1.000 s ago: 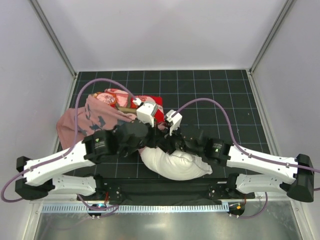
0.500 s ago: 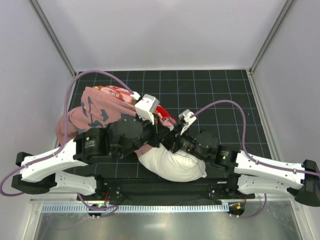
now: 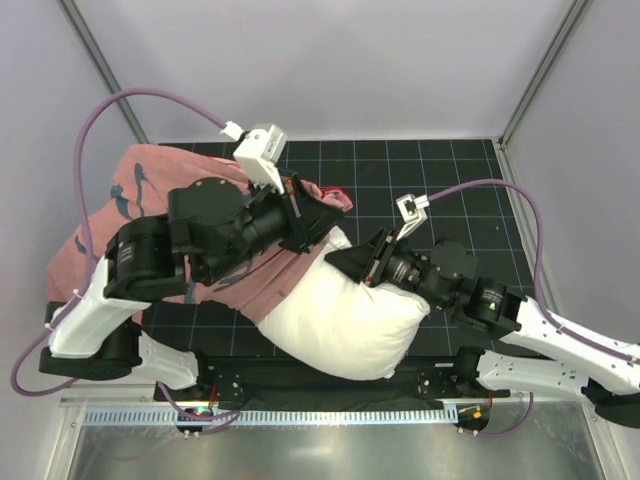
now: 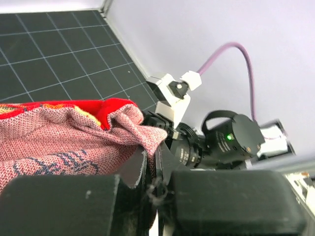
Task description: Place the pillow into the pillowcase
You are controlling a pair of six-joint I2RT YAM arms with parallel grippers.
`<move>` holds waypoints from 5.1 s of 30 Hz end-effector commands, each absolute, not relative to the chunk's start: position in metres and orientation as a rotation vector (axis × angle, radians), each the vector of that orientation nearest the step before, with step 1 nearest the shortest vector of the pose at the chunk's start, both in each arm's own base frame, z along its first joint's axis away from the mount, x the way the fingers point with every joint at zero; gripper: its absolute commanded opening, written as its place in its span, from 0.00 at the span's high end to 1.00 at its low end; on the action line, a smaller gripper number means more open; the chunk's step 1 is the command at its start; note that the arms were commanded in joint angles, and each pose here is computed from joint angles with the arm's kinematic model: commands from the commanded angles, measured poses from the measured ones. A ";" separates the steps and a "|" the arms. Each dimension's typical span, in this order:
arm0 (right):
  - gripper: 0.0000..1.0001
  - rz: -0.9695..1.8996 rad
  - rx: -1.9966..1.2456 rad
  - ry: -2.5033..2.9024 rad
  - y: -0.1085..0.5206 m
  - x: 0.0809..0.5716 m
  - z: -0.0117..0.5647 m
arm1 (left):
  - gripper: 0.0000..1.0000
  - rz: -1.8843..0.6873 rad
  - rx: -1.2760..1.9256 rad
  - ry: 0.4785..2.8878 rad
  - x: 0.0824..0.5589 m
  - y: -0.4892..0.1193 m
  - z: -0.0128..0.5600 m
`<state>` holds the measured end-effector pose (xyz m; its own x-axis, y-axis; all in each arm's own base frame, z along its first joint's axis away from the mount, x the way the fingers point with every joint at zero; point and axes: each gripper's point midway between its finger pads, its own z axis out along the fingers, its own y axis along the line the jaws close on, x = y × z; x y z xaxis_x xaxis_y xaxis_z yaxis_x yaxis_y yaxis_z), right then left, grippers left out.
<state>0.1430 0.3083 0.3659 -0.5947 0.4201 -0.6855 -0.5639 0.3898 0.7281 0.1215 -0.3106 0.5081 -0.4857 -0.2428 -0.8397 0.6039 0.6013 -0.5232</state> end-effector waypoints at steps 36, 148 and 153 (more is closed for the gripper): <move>0.00 0.645 0.156 2.113 0.140 0.195 0.241 | 0.00 -0.496 0.405 2.129 0.186 -0.252 0.299; 0.66 1.055 -0.086 2.199 0.223 0.127 0.228 | 0.99 -0.762 0.574 2.132 0.134 -0.299 0.373; 0.96 1.152 -0.118 1.943 0.247 0.152 0.337 | 0.99 -0.878 0.664 2.109 0.129 -0.341 0.386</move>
